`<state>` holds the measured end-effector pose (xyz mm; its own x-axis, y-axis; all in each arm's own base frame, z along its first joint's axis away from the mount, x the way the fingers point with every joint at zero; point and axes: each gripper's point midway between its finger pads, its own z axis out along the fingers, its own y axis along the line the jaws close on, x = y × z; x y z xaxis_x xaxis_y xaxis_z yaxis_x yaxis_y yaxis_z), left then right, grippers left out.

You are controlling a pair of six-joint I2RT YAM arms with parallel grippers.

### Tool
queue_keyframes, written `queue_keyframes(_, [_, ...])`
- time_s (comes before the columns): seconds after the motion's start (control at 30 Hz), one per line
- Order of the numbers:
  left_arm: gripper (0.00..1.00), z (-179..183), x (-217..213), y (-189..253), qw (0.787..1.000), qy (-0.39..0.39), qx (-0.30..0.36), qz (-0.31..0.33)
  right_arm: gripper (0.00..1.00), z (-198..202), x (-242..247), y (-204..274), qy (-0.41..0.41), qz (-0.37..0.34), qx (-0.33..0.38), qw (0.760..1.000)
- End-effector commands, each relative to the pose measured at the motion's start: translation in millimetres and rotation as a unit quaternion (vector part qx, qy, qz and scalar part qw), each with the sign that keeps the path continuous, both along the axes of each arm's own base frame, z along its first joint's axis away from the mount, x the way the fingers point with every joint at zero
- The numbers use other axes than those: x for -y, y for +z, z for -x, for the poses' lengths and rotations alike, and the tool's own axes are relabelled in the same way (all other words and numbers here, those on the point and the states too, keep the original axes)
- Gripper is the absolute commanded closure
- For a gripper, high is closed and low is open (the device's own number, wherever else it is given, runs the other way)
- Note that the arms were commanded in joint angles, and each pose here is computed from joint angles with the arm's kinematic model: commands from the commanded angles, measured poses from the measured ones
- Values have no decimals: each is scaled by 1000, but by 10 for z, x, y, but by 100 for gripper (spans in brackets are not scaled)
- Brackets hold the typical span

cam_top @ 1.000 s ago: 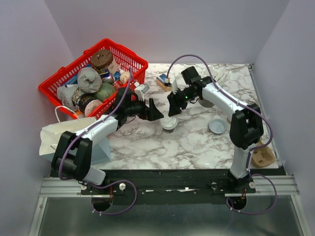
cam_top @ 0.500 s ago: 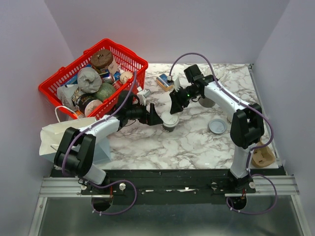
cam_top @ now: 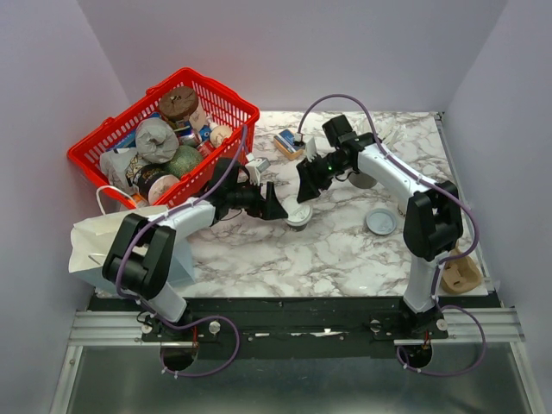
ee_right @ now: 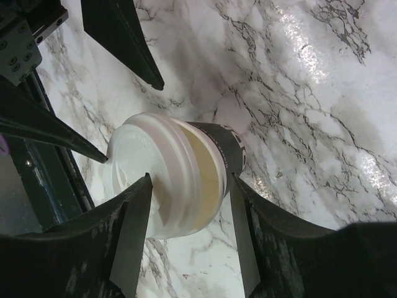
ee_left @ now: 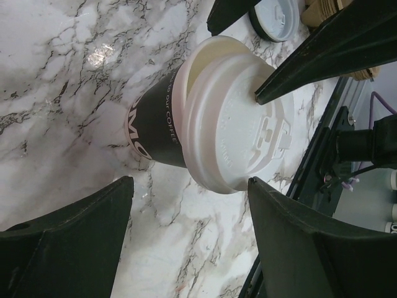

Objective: Pack the takeout coffee

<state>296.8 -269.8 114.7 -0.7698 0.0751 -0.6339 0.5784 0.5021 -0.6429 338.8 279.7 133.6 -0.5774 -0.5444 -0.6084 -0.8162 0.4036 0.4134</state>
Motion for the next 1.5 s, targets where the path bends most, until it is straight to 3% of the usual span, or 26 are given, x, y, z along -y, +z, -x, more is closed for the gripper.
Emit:
queue_keyframes(0.0, [18, -48, 62, 41, 1000, -11, 8, 4, 37, 24, -15, -24, -3, -11, -18, 1000])
queue_keyframes(0.43, [21, -153, 118, 34, 1000, -10, 4, 6, 34, 149, -55, 28, -11, -42, -68, 997])
queue_keyframes(0.7, [21, -224, 150, 78, 1000, -7, 6, 10, 41, 234, -36, -14, -15, -43, -84, 995])
queue_keyframes(1.1, [21, -252, 170, 128, 1000, -8, 6, 13, 48, 207, 41, -53, -38, -19, -72, 996])
queue_keyframes(1.47, [13, -116, 58, 404, 998, -35, 43, 18, 52, 151, 76, -19, -45, -9, -52, 998])
